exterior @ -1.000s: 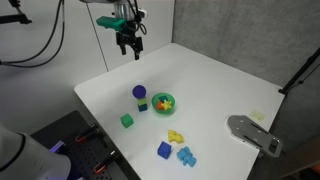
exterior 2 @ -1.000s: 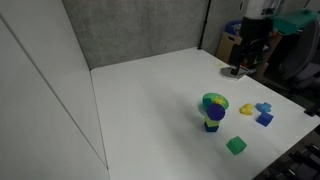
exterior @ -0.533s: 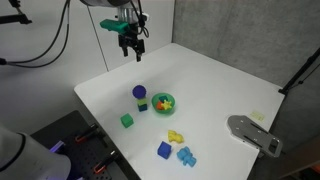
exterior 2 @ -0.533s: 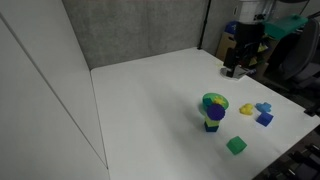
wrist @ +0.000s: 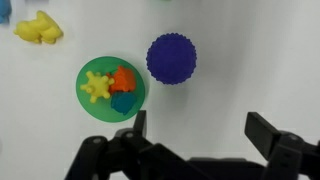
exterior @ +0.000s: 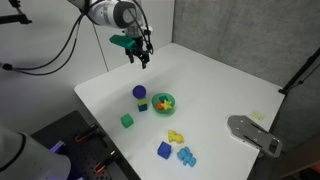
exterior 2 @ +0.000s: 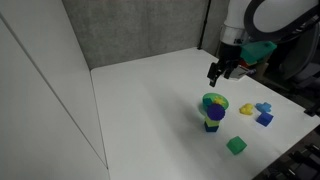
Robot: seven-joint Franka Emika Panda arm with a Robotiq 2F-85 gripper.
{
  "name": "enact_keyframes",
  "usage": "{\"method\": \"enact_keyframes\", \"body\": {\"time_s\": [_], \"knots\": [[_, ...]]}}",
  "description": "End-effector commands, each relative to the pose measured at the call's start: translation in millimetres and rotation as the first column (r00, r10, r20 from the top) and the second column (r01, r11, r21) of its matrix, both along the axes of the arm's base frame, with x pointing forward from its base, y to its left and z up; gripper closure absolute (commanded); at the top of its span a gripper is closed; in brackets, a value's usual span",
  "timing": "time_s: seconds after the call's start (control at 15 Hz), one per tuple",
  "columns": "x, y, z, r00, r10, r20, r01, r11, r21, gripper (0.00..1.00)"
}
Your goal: Put the purple ball on the right side of the table
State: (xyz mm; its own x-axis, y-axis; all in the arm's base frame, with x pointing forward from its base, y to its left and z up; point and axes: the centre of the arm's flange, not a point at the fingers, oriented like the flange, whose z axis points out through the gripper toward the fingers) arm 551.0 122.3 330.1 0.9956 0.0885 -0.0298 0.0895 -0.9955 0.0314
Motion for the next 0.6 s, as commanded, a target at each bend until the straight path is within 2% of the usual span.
{"method": "enact_keyframes", "body": {"time_s": [0.0,0.27,0.4,0.53], "knots": [[7,1,-33,1.000,-0.020,0.010,0.020,1.000,0.004,0.00],[5,-1,-70,0.987,-0.157,-0.037,0.156,0.988,-0.018,0.00],[2,-1,-79,0.965,-0.259,-0.051,0.256,0.965,-0.056,0.00],[-1,0,-83,0.933,-0.360,-0.028,0.356,0.930,-0.096,0.00]]}}
